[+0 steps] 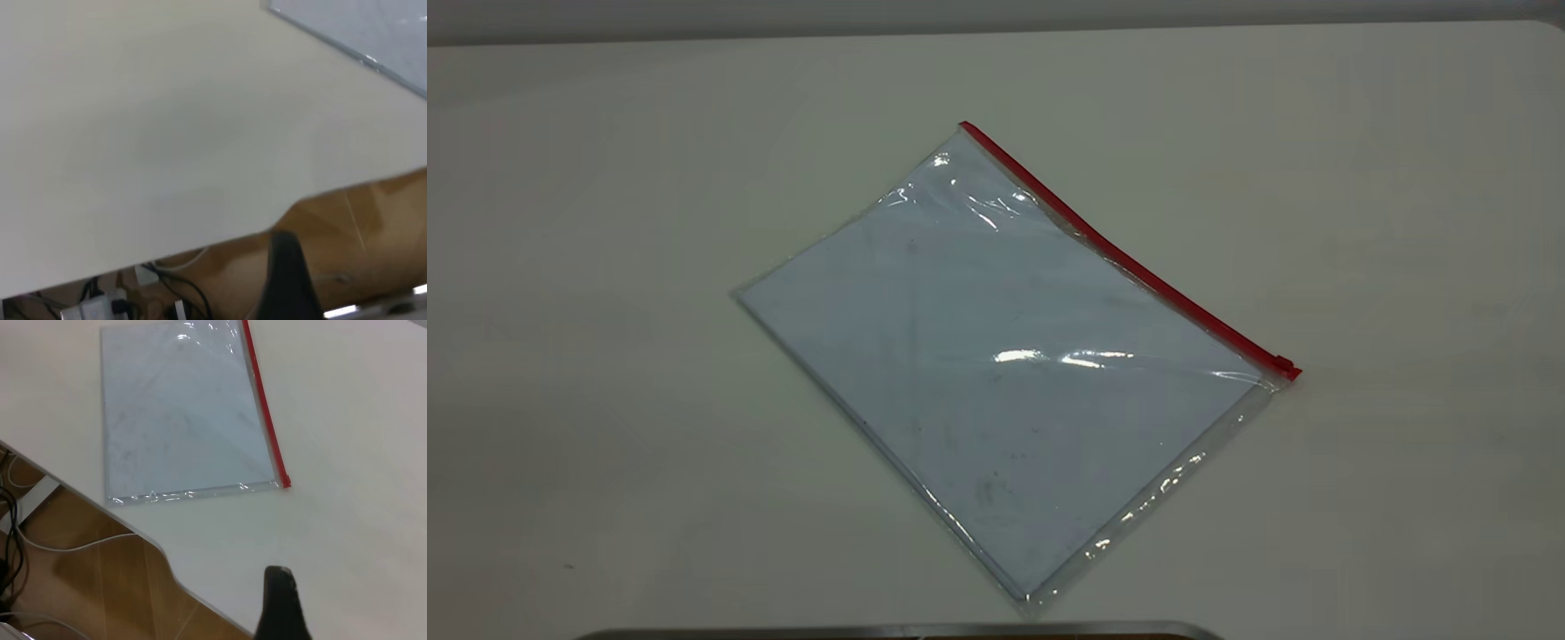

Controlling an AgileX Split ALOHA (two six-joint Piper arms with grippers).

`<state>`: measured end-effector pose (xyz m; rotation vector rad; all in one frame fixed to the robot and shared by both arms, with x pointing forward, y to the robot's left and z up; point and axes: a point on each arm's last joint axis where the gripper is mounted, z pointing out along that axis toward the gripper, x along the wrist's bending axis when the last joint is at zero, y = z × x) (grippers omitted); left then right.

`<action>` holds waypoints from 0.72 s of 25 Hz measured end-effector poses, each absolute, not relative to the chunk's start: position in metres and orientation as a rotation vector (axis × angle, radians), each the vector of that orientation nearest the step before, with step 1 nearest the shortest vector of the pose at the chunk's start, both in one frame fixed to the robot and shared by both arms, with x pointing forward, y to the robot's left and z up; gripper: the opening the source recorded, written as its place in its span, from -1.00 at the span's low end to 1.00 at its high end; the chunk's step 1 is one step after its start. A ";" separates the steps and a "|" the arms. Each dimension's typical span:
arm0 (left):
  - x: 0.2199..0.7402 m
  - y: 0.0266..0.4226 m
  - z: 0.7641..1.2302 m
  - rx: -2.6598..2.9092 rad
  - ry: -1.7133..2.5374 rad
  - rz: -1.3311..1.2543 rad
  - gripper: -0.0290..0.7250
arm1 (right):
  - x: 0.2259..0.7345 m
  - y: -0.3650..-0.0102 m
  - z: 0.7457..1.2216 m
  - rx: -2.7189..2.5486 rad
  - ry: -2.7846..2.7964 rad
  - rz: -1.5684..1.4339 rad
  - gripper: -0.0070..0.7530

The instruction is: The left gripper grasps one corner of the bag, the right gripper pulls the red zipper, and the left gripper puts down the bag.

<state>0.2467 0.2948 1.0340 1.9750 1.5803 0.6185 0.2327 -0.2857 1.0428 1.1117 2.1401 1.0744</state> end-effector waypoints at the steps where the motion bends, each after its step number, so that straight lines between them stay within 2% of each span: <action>1: 0.245 0.295 1.034 1.953 1.590 0.639 0.64 | 0.233 -0.286 1.043 1.112 2.140 1.074 0.53; 7: 0.228 0.296 1.034 1.811 1.598 0.764 0.64 | 0.233 -0.286 1.043 1.112 2.140 1.074 0.53; 18: 0.222 0.299 1.032 1.725 1.649 0.793 0.64 | 0.233 -0.286 1.043 1.112 2.140 1.074 0.53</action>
